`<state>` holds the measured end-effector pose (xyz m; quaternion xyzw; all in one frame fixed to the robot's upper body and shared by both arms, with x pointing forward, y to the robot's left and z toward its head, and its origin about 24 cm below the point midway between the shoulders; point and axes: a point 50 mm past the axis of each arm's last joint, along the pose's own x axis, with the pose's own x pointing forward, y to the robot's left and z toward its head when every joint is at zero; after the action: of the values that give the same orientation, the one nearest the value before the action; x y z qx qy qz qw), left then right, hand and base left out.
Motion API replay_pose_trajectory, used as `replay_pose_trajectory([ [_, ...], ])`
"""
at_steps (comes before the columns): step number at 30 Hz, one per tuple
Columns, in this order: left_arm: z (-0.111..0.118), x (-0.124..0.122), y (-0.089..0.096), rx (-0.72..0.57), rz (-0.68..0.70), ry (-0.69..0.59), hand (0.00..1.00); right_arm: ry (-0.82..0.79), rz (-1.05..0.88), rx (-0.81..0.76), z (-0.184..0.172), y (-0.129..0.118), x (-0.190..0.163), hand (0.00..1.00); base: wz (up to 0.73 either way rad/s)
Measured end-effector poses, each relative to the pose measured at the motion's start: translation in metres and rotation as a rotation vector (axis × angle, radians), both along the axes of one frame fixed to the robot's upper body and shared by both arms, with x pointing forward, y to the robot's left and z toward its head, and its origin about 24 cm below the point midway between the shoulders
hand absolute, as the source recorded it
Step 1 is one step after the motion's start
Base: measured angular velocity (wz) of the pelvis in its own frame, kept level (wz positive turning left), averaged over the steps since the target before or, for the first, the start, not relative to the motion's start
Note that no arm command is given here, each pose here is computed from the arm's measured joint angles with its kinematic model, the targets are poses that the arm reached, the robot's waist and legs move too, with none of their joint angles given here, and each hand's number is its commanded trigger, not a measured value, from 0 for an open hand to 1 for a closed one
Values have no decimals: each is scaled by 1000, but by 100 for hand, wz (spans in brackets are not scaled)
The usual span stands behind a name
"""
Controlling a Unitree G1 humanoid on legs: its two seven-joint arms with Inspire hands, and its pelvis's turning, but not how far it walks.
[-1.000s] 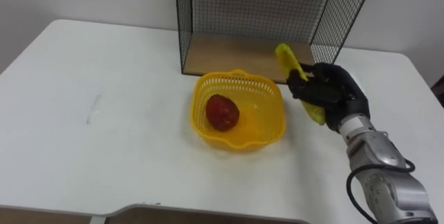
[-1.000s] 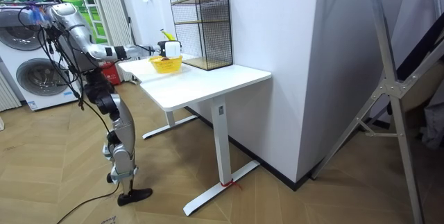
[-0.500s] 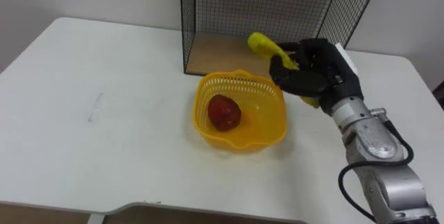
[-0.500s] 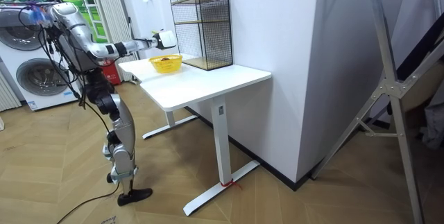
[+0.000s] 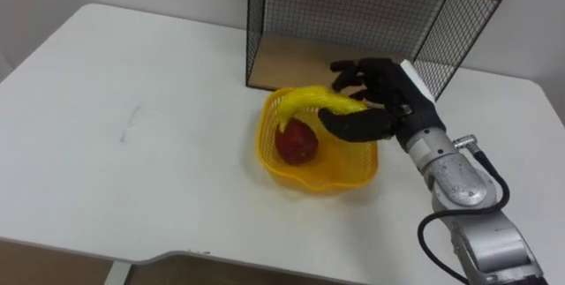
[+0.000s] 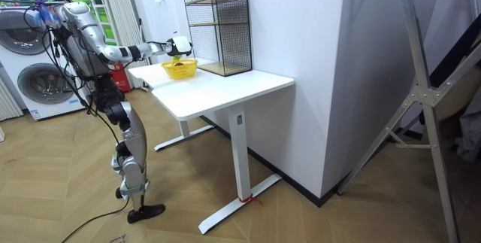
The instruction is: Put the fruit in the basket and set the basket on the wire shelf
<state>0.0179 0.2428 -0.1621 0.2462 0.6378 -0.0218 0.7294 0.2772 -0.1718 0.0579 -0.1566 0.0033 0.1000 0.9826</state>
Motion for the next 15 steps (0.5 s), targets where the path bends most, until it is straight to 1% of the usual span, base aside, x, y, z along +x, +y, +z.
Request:
replay_pose_trajectory([
  [7,1,3,2,-3,-4,-7,0,7,8,-3,-2,2,0,0,0],
  [15,2,7,2,-3,-8,-23,0,13,33,-44,-5,8,-2,0,5],
])
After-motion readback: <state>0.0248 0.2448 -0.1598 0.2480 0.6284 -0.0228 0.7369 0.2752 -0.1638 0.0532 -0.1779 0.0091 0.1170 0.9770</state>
